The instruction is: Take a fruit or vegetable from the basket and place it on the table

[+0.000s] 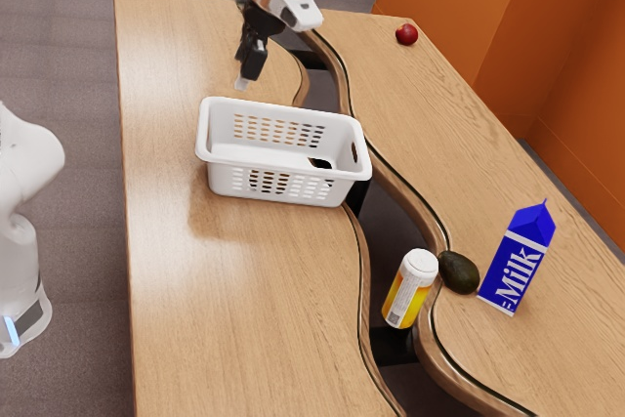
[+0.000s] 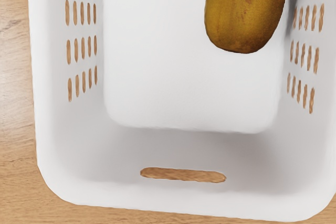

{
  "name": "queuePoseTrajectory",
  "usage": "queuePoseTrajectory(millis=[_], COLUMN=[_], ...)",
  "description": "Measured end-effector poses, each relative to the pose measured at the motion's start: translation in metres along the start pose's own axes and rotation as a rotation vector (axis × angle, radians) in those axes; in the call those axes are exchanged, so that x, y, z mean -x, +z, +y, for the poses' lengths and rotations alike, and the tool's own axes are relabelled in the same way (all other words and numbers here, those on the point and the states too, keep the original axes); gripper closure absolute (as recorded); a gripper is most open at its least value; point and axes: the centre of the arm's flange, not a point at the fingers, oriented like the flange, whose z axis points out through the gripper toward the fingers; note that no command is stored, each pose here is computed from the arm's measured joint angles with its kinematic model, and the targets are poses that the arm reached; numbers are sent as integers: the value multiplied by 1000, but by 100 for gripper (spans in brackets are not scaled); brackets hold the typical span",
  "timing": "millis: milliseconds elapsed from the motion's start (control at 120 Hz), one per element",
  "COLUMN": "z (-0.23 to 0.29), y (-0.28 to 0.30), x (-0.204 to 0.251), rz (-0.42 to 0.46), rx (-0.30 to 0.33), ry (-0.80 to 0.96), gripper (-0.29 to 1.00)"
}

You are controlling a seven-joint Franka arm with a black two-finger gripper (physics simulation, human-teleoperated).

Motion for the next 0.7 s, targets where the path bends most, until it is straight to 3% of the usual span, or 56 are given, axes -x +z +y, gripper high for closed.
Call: queuePoseTrajectory(millis=[42, 167, 433, 558, 700], z=[-1, -13, -19, -31, -11], y=[5, 25, 12, 6, -8], x=[-12, -23, 1, 18, 14], rz=[-11, -13, -9, 1, 48], rx=[-10, 92, 95, 85, 4], ry=[18, 49, 180, 280, 477], gripper=[2, 2, 2, 2, 2])
